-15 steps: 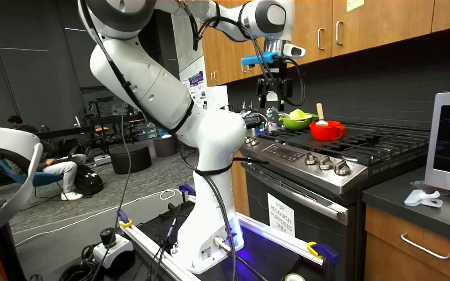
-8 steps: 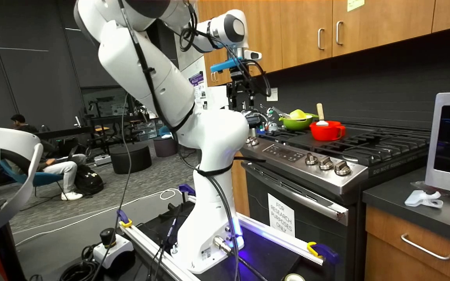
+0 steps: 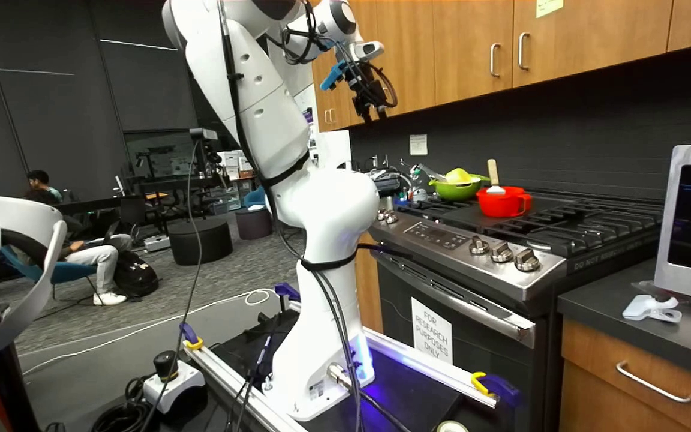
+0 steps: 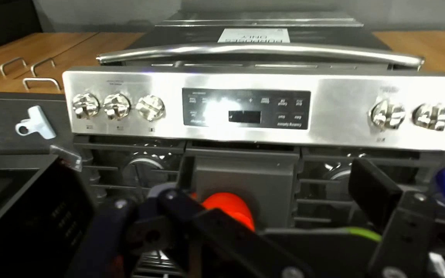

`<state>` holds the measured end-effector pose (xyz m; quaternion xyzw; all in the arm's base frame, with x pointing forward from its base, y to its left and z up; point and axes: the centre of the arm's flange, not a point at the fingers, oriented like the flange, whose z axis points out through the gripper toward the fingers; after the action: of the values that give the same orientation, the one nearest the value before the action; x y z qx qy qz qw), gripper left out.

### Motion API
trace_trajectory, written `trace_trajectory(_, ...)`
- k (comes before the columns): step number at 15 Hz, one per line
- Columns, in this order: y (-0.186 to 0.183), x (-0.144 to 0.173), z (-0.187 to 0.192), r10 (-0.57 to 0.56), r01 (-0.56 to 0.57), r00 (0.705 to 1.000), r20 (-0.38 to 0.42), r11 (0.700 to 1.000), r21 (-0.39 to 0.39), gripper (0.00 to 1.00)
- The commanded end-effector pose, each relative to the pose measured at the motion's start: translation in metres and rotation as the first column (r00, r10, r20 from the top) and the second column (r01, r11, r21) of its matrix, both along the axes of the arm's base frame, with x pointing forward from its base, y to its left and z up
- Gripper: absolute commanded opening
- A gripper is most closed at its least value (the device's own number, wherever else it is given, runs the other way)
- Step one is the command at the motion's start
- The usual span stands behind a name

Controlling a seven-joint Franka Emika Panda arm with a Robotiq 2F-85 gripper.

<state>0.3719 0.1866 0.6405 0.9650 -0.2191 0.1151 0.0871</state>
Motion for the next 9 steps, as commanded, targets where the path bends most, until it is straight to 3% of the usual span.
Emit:
trace_trajectory(1,-0.013,0.038,0.04,-0.202,0.201,0.979,-0.003,0.979,-0.027,1.0)
trace_trajectory(5,-0.053,0.034,0.035,-0.402,0.404,0.913,-0.073,0.915,0.015,1.0)
trace_trajectory(6,-0.047,0.033,0.028,-0.326,0.326,0.945,-0.037,0.945,-0.013,1.0)
trace_trajectory(9,-0.059,0.034,0.028,-0.38,0.38,0.923,-0.058,0.925,-0.006,1.0)
